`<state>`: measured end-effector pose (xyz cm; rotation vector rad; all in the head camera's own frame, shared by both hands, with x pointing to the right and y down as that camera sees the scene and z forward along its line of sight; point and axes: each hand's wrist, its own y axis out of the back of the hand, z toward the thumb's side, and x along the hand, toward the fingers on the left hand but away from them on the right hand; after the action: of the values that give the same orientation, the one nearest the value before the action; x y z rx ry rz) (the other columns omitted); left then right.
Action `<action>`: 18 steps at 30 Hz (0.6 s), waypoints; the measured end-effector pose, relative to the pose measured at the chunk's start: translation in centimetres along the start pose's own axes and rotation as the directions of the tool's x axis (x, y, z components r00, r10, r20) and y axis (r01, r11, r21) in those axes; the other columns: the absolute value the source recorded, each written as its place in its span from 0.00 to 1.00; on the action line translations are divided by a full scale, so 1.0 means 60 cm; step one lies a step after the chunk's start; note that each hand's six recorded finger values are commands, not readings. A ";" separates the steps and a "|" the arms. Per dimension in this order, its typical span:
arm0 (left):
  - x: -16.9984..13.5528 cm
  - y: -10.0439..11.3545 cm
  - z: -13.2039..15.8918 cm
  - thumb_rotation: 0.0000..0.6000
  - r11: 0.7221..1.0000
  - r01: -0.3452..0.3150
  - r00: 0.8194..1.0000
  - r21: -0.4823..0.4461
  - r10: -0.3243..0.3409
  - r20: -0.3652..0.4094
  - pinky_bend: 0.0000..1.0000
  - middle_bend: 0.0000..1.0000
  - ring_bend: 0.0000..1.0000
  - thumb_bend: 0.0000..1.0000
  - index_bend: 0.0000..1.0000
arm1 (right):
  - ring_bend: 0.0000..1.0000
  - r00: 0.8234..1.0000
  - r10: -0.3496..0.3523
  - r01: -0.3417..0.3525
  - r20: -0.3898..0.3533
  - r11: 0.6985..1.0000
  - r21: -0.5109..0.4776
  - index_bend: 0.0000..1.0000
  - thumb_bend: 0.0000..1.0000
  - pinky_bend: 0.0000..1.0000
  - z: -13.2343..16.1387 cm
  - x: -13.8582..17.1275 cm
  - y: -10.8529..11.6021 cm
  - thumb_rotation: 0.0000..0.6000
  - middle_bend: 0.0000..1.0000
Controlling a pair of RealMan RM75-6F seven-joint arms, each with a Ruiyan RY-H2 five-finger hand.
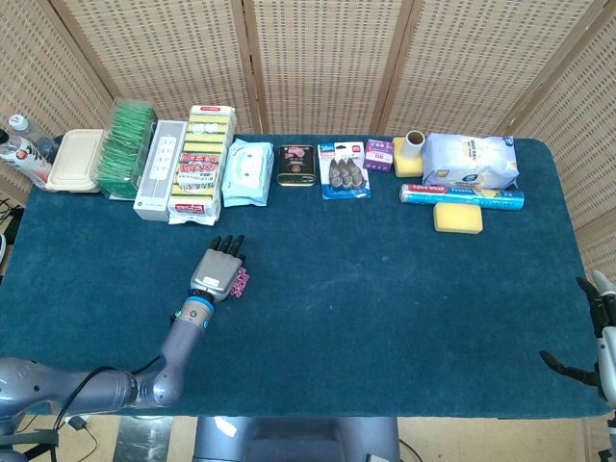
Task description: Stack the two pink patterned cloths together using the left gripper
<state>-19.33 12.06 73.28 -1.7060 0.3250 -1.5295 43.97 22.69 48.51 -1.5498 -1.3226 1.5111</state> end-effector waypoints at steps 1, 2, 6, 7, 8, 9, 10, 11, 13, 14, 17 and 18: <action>0.000 -0.001 0.001 1.00 1.000 0.001 1.000 0.000 -0.001 0.001 0.07 0.00 0.00 0.28 0.33 | 0.00 1.000 0.000 0.000 0.001 1.000 0.000 0.00 0.00 0.00 0.000 0.000 0.000 1.00 0.00; 0.000 -0.001 0.001 1.00 1.000 0.001 1.000 0.000 -0.001 0.002 0.07 0.00 0.00 0.28 0.32 | 0.00 1.000 0.000 0.000 0.001 1.000 0.000 0.00 0.00 0.00 0.000 0.000 0.000 1.00 0.00; 0.001 -0.002 0.004 1.00 1.000 -0.003 1.000 0.006 0.003 0.006 0.07 0.00 0.00 0.28 0.25 | 0.00 1.000 0.000 0.000 0.001 1.000 0.001 0.00 0.00 0.00 0.000 0.000 0.000 1.00 0.00; 0.001 -0.002 0.004 1.00 1.000 -0.004 1.000 0.009 0.004 0.006 0.07 0.00 0.00 0.28 0.23 | 0.00 1.000 0.001 -0.001 0.001 1.000 0.001 0.00 0.00 0.00 0.000 0.000 0.000 1.00 0.00; 0.001 -0.002 0.004 1.00 1.000 -0.005 1.000 0.010 0.005 0.006 0.07 0.00 0.00 0.28 0.22 | 0.00 1.000 0.001 -0.001 0.001 1.000 0.001 0.00 0.00 0.00 0.000 0.000 0.000 1.00 0.00; 0.001 -0.002 0.004 1.00 1.000 -0.006 1.000 0.012 0.006 0.005 0.07 0.00 0.00 0.28 0.21 | 0.00 1.000 0.001 -0.001 0.001 1.000 0.001 0.00 0.00 0.00 0.000 0.000 0.000 1.00 0.00; 0.001 -0.002 0.004 1.00 1.000 -0.007 1.000 0.013 0.007 0.005 0.07 0.00 0.00 0.28 0.21 | 0.00 1.000 0.001 -0.001 0.001 1.000 0.000 0.00 0.00 0.00 0.000 0.000 0.001 1.00 0.00; 0.001 -0.002 0.004 1.00 1.000 -0.007 1.000 0.013 0.007 0.005 0.07 0.00 0.00 0.28 0.20 | 0.00 1.000 0.000 0.000 0.001 1.000 0.000 0.00 0.00 0.00 0.000 0.000 0.001 1.00 0.00; 0.001 -0.002 0.004 1.00 1.000 -0.006 1.000 0.010 0.006 0.005 0.07 0.00 0.00 0.28 0.18 | 0.00 1.000 0.000 0.000 0.001 1.000 0.000 0.00 0.00 0.00 0.000 0.000 0.001 1.00 0.00; 0.001 -0.002 0.003 1.00 1.000 -0.007 1.000 0.008 0.007 0.005 0.07 0.00 0.00 0.28 0.17 | 0.00 1.000 0.000 0.000 0.001 1.000 -0.001 0.00 0.00 0.00 0.000 0.000 0.001 1.00 0.00; -0.001 0.000 0.001 1.00 1.000 -0.008 1.000 0.001 0.008 0.002 0.07 0.00 0.00 0.28 0.13 | 0.00 1.000 -0.001 0.001 0.002 1.000 -0.002 0.00 0.00 0.00 -0.001 0.001 0.002 1.00 0.00; -0.002 0.000 -0.001 1.00 1.000 -0.008 1.000 -0.003 0.008 -0.001 0.07 0.00 0.00 0.28 0.12 | 0.00 1.000 -0.002 0.002 0.002 1.000 -0.003 0.00 0.00 0.00 -0.001 0.001 0.002 1.00 0.00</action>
<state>-19.42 12.11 73.17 -1.7042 0.3346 -1.5252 44.03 22.70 48.39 -1.5491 -1.3271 1.5106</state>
